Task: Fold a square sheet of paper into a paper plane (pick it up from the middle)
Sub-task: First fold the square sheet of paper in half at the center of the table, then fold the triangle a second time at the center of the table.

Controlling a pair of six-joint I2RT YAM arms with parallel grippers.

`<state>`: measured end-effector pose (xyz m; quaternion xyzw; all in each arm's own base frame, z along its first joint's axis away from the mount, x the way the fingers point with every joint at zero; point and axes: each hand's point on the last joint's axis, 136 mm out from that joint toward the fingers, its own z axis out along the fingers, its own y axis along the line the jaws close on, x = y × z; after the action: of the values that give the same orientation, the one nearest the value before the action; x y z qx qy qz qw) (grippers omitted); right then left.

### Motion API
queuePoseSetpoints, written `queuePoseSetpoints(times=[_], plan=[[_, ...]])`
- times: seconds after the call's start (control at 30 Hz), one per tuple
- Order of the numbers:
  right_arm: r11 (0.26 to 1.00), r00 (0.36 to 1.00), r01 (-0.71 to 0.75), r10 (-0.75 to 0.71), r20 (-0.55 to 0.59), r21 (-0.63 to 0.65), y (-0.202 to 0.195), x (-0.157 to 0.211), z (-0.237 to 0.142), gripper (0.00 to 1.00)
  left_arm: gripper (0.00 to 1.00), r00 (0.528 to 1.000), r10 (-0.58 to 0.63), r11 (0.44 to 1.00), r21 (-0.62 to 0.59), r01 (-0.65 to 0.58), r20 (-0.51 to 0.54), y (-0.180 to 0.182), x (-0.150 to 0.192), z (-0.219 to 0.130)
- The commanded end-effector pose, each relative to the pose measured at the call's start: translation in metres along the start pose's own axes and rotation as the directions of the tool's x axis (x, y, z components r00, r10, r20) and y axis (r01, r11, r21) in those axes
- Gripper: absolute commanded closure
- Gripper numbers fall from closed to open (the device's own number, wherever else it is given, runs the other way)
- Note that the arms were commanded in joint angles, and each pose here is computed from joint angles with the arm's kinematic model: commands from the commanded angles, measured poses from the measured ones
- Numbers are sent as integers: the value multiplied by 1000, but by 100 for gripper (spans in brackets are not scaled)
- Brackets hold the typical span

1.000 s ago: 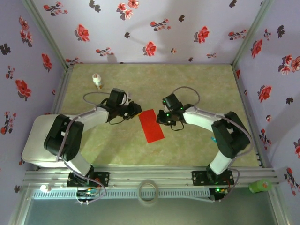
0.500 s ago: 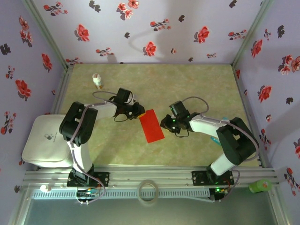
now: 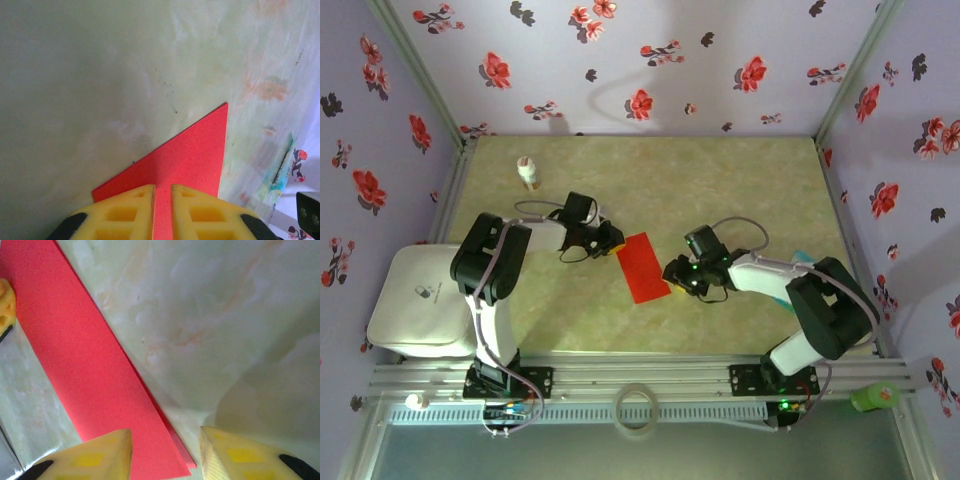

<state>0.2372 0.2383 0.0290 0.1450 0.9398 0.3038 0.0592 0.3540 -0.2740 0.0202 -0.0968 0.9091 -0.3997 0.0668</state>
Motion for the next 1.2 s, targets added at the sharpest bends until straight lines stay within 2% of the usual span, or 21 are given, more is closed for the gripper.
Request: queuePoseSetpoints(times=[0.0,0.2,0.3,0.4,0.73,1.17], plan=[[1000,999,-25,25,-35,-13,-2,12,-3,60,83,998,-38,996,-79,34,-46,36,19,6],[999,997,-45,45,-65,-2,-8,18,4,59,83,998,-41,996,-84,37,-50,38,19,6],[998,996,-40,36,-79,-47,1,20,8,62,84,998,-43,996,-85,39,-53,39,19,7],[998,996,-29,26,-81,-47,4,20,8,65,84,998,-41,996,-85,37,-54,39,19,7],[998,997,-21,17,-69,-60,8,18,8,66,84,998,-42,996,-82,37,-53,39,19,8],[989,1000,0,-3,-19,-151,28,5,6,66,84,993,61,997,-36,-65,-97,18,18,15]])
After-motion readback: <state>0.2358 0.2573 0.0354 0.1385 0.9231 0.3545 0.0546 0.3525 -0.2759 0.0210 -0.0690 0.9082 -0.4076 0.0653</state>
